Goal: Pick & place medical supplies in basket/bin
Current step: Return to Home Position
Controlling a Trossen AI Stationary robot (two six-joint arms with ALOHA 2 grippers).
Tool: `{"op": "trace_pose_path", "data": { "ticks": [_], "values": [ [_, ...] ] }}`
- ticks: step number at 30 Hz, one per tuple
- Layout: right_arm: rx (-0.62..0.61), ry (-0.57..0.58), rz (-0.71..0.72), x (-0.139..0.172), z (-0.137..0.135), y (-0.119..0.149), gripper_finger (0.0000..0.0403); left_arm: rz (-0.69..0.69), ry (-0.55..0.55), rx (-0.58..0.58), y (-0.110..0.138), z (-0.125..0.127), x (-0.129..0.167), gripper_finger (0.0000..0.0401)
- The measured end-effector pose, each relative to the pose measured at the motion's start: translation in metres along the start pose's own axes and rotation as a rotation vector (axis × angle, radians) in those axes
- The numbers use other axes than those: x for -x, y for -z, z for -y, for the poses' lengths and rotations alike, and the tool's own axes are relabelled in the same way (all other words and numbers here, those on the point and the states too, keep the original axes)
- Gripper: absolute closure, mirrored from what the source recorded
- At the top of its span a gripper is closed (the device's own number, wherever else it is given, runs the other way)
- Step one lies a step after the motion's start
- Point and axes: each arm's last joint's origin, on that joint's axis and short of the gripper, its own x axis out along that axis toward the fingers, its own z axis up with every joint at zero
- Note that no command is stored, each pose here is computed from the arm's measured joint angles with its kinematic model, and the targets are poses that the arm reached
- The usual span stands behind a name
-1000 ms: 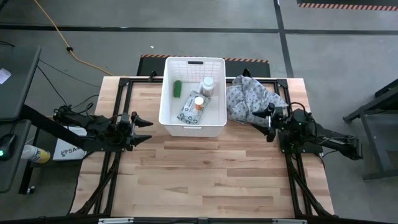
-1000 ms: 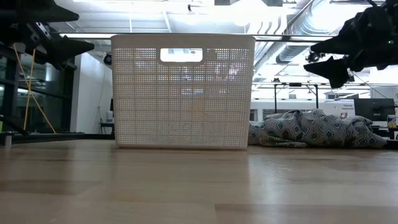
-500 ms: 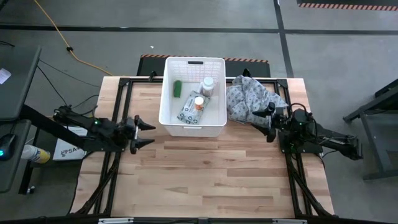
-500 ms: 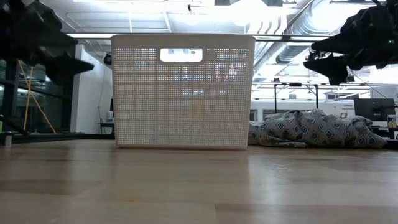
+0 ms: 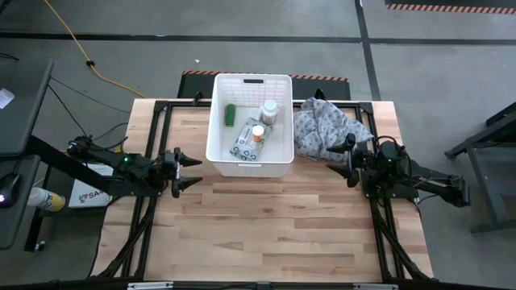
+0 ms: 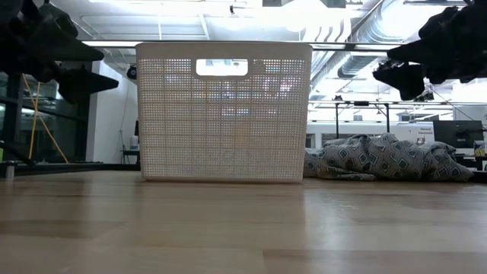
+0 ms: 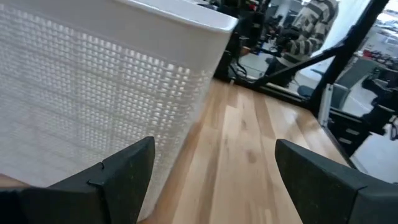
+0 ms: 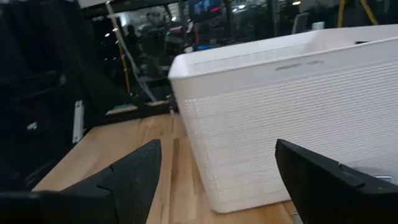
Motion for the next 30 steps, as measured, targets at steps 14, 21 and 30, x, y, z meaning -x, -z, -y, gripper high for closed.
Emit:
{"op": "trace_pose_path", "data": {
  "ticks": [14, 21, 30],
  "values": [
    [0.023, 0.006, -0.010, 0.0000, 0.0003, 0.0009, 0.0098, 0.002, -0.011, 0.011, 0.0003, -0.0004, -0.0001, 0.0036],
    [-0.035, 0.039, -0.005, 0.0000, 0.0013, 0.0010, 0.0098, -0.004, 0.001, 0.011, 0.0005, -0.0001, -0.0001, 0.0036],
    [-0.034, 0.038, -0.005, 0.0000, 0.0013, 0.0009, 0.0098, -0.010, 0.014, 0.010, 0.0009, 0.0002, -0.0001, 0.0036]
  ]
}}
